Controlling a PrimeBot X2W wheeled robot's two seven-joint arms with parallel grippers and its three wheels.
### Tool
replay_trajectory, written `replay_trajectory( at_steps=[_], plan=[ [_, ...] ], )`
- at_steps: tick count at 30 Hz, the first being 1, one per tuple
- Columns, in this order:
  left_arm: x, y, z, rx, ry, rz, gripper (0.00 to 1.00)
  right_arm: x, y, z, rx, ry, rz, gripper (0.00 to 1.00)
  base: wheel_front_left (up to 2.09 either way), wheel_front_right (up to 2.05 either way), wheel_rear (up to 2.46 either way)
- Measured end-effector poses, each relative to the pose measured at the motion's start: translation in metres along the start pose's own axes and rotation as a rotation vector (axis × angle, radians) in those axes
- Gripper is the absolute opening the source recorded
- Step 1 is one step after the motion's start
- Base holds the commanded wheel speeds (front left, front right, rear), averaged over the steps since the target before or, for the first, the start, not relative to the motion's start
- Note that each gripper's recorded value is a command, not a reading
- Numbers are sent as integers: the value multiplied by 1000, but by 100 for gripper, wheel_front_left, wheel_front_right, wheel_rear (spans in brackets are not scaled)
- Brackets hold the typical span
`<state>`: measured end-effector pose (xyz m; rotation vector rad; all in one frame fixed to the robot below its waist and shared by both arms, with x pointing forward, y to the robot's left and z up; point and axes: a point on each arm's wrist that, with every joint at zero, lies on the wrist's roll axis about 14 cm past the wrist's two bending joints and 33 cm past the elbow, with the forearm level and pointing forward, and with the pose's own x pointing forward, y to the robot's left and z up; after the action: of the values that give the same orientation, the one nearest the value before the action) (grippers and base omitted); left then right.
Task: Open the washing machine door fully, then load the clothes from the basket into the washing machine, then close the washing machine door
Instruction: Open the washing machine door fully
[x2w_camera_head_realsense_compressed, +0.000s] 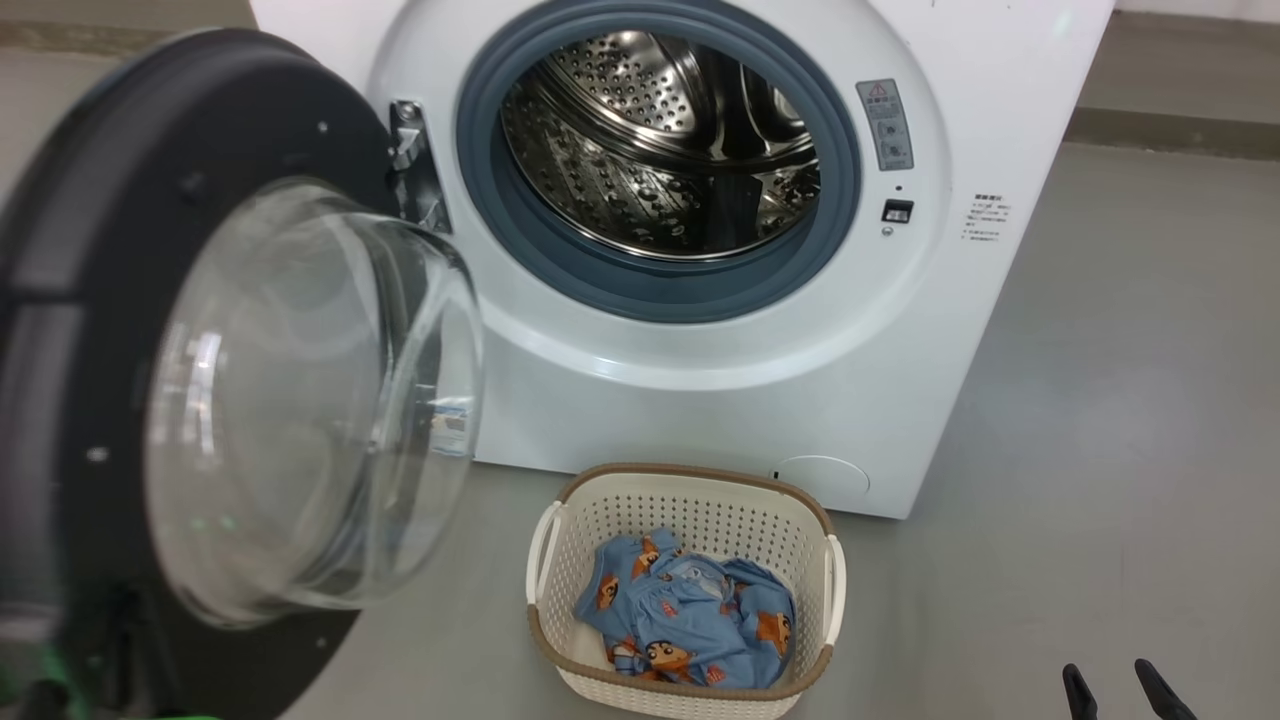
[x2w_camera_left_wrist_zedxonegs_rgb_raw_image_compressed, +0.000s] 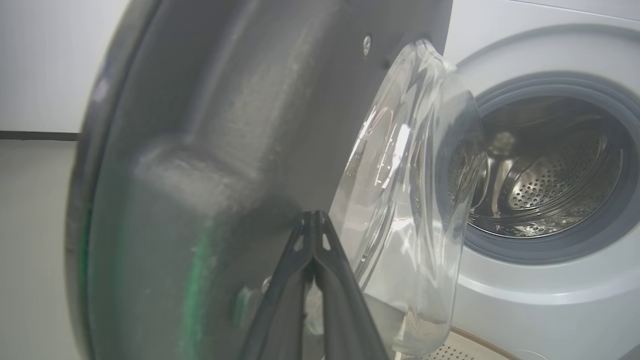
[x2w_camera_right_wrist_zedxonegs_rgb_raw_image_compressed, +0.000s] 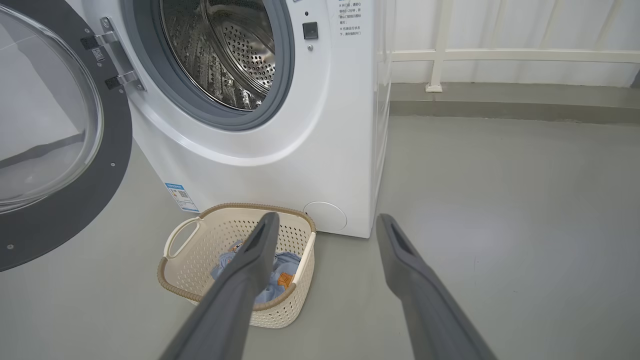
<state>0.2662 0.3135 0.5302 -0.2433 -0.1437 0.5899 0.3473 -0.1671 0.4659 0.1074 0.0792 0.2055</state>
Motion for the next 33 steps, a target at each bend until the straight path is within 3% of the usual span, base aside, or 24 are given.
replay_trajectory(
  at_steps=[16, 27, 33],
  plan=[
    [54, 61, -6, 86, -19, 233, 0, -2, -29, -17, -15, 69, -47, 100, 0, 0, 0],
    [74, 79, -13, 158, 1, 285, 0, 4, -35, -21, 4, 76, -65, 100, 0, 0, 0],
    [76, 87, -8, 144, -13, 299, 0, 7, -32, -19, 6, 71, -57, 100, 0, 0, 0]
  ],
)
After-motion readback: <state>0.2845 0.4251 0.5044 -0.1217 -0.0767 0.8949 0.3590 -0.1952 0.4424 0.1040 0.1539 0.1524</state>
